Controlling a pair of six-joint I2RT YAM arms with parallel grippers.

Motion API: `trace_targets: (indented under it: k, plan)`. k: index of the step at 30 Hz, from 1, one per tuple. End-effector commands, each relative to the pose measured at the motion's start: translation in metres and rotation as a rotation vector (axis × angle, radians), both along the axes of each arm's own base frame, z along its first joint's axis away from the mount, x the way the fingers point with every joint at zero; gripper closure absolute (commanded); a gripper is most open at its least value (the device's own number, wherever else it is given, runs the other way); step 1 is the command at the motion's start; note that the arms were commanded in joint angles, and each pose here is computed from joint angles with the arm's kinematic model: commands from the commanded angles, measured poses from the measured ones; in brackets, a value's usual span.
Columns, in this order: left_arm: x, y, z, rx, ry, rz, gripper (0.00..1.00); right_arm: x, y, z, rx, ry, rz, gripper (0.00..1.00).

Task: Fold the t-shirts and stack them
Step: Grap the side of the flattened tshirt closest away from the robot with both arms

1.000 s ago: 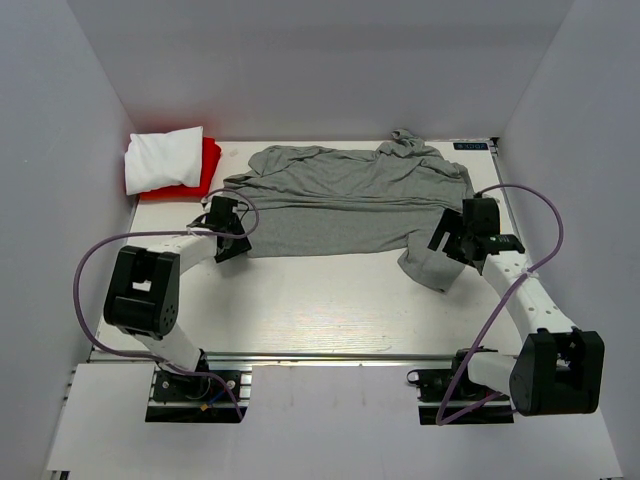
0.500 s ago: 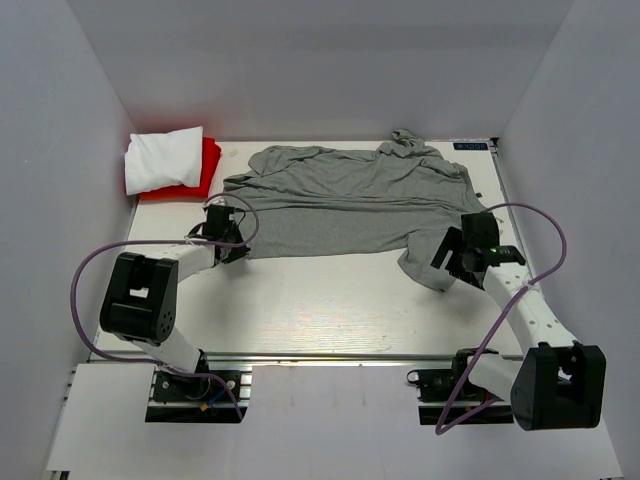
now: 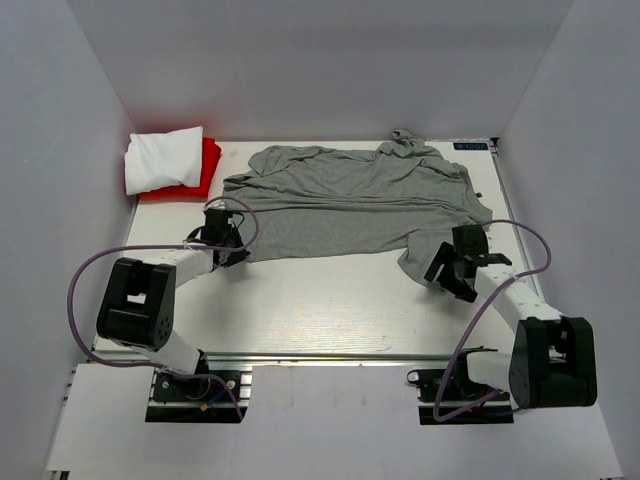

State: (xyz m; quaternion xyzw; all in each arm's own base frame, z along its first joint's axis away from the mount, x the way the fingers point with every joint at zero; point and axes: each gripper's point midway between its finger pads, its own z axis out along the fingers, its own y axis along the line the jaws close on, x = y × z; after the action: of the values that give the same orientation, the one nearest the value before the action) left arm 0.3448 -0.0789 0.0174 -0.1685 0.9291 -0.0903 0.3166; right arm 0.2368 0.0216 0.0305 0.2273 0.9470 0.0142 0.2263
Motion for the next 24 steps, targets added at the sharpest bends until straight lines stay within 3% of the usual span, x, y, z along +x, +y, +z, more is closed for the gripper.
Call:
trace_targets:
  k: [1,5,7,8,12,24]
  plan:
    - [-0.001,-0.003,0.009,-0.013,-0.024,-0.027,1.0,0.01,0.003,-0.011,0.025,-0.023,-0.025,0.2]
    - [-0.001,-0.003,0.012,-0.014,-0.033,-0.027,1.0,0.004,0.002,-0.018,0.02,0.004,-0.04,0.44]
    - [0.001,-0.004,0.02,-0.019,-0.055,-0.027,1.0,-0.002,0.0,-0.023,0.014,0.01,-0.049,0.72]
    - [-0.002,-0.005,0.02,-0.025,-0.054,-0.033,1.0,-0.001,-0.001,-0.02,0.01,-0.007,-0.059,0.98]
    - [-0.011,-0.008,0.021,-0.046,-0.047,-0.051,1.0,-0.012,-0.006,-0.015,0.002,-0.019,-0.105,1.0]
    - [-0.082,-0.009,0.036,-0.116,0.04,-0.048,1.0,-0.073,-0.006,0.072,0.082,-0.114,-0.228,1.0]
